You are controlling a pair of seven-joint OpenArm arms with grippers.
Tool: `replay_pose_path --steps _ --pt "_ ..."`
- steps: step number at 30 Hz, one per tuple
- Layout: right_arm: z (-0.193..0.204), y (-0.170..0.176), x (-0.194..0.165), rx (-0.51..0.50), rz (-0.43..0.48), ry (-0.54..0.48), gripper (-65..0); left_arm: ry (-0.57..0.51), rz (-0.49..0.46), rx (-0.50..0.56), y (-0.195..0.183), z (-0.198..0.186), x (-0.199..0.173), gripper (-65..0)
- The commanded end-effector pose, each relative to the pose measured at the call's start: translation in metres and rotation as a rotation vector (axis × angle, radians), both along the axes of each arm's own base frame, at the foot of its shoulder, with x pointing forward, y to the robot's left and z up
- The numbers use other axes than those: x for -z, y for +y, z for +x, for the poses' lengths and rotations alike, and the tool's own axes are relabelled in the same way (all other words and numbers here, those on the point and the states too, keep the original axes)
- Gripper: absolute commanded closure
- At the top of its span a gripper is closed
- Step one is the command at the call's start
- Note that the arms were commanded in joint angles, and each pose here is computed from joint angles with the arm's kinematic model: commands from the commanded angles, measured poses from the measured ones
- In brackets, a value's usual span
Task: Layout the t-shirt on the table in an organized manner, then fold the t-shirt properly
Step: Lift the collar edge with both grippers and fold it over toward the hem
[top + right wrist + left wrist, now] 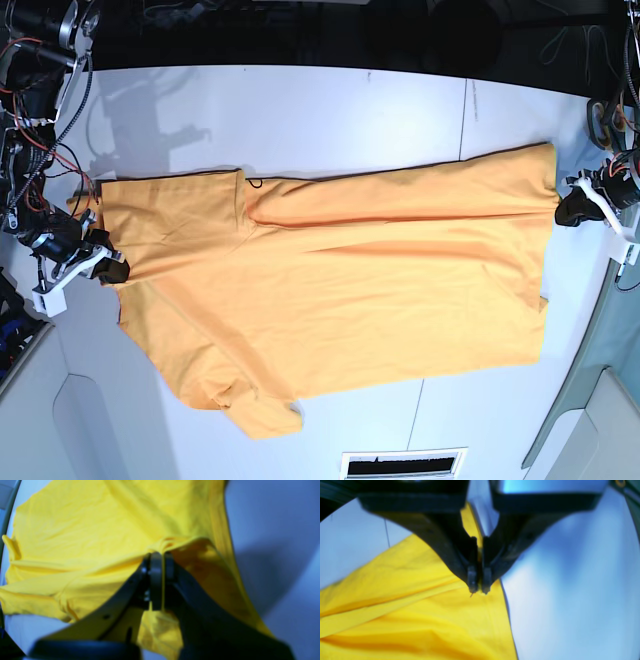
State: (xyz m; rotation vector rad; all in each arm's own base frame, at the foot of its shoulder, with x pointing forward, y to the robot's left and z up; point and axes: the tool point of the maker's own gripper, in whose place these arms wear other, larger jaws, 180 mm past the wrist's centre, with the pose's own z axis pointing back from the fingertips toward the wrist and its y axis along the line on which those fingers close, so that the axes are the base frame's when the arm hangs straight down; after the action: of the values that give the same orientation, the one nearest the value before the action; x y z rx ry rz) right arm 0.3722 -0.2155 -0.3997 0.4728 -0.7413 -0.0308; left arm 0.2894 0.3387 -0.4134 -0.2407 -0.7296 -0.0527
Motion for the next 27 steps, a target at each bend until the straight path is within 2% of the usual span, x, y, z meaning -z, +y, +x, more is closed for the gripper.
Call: replay_pose_path --steps 1,6,7,10,11,12,16,21,25,27 --pt "0.015 -0.009 -0.017 0.019 -0.001 -0.061 0.0 -0.047 0.016 -0.004 0.009 0.014 -0.015 0.0" --pt "0.016 -0.008 -0.014 0.034 0.013 -0.054 0.0 -0.028 0.011 0.009 0.004 0.015 -0.010 0.0" --pt "0.016 -0.008 -0.014 0.034 0.012 -0.054 -0.9 -0.025 0.011 0.010 0.004 0.014 -0.009 -3.4" --pt "0.015 -0.010 -0.012 0.039 0.003 -0.042 -25.8 -0.007 -0.009 0.007 0.002 0.011 -0.007 -15.3" --pt "0.013 -0.012 -0.010 0.035 -0.007 -0.028 -31.3 0.021 -0.028 0.008 0.000 0.007 -0.005 -18.6" --pt "0.010 -0.014 -0.008 0.033 -0.011 -0.013 -34.0 0.053 -0.051 0.010 -0.004 0.003 -0.002 -21.1" --pt "-0.001 -0.032 -0.005 0.108 0.013 0.000 -34.3 0.109 -0.176 0.014 -0.022 -0.007 -0.004 -21.7" --pt "-0.031 -0.075 0.003 0.260 0.037 0.007 -34.3 0.101 -0.191 0.026 -0.026 -0.019 -0.009 -21.8" --pt "-0.061 -0.100 0.013 0.369 0.075 0.020 -34.3 0.095 -0.222 0.008 -0.025 -0.029 -0.012 -31.9" --pt "-0.073 -0.108 0.019 0.402 0.074 0.025 -34.3 0.099 -0.238 -0.015 -0.022 -0.035 -0.011 -34.5"
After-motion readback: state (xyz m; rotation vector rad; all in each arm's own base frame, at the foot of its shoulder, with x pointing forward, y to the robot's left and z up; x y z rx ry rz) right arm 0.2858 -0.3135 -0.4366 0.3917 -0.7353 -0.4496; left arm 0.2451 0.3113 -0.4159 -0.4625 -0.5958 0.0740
